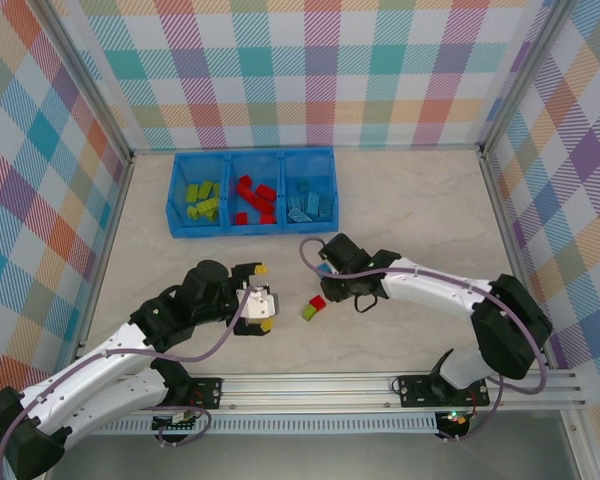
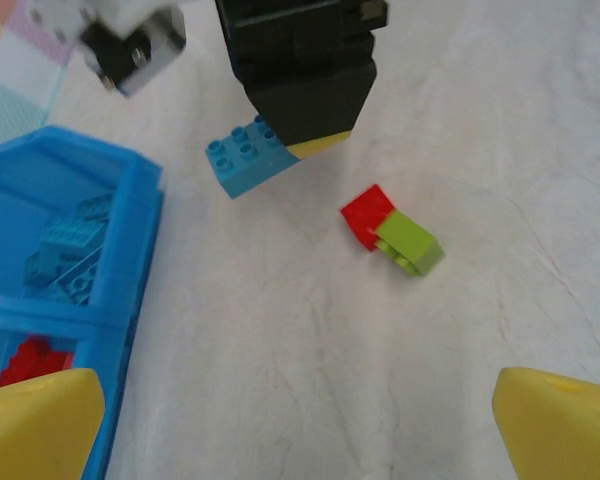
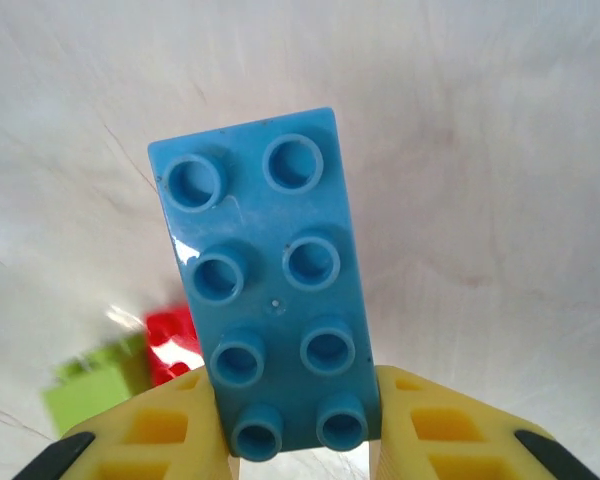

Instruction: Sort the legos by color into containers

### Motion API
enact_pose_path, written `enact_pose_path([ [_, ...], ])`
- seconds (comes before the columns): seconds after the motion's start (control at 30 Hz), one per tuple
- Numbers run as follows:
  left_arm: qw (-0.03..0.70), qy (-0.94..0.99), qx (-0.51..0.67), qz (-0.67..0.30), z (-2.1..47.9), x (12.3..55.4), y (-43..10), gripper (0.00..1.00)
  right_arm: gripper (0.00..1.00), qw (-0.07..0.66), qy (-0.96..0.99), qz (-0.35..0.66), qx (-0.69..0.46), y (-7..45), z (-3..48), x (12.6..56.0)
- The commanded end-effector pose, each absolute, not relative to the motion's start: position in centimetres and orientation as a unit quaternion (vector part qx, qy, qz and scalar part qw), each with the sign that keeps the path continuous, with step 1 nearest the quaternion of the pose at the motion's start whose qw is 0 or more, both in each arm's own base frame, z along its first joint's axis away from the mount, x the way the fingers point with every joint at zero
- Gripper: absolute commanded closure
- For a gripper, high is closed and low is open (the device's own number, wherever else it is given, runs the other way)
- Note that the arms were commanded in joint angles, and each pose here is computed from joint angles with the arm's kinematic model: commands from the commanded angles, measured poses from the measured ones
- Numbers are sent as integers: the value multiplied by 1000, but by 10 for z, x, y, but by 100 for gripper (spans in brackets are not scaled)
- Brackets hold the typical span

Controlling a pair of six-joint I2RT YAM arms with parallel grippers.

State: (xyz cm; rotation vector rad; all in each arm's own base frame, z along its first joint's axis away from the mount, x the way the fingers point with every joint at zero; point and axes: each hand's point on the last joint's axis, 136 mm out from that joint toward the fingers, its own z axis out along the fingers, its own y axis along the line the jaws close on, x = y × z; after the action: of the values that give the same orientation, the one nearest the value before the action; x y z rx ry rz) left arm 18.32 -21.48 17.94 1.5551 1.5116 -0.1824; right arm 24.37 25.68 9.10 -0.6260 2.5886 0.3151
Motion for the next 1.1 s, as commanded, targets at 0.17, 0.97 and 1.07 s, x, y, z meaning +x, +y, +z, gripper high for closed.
enact_pose_path([
  [0.17, 550, 750, 365, -37, 245, 253, -187, 0, 75, 367, 899, 152, -181, 304, 181, 346],
  [0.97, 535, 803, 248, 87, 266, 281, -137, 0, 45, 370, 907, 130, -154, 316, 213, 487],
  [1.07, 524, 807, 238, 127, 266, 285, -126, 0, 40, 358, 897, 176, -190, 317, 235, 453],
])
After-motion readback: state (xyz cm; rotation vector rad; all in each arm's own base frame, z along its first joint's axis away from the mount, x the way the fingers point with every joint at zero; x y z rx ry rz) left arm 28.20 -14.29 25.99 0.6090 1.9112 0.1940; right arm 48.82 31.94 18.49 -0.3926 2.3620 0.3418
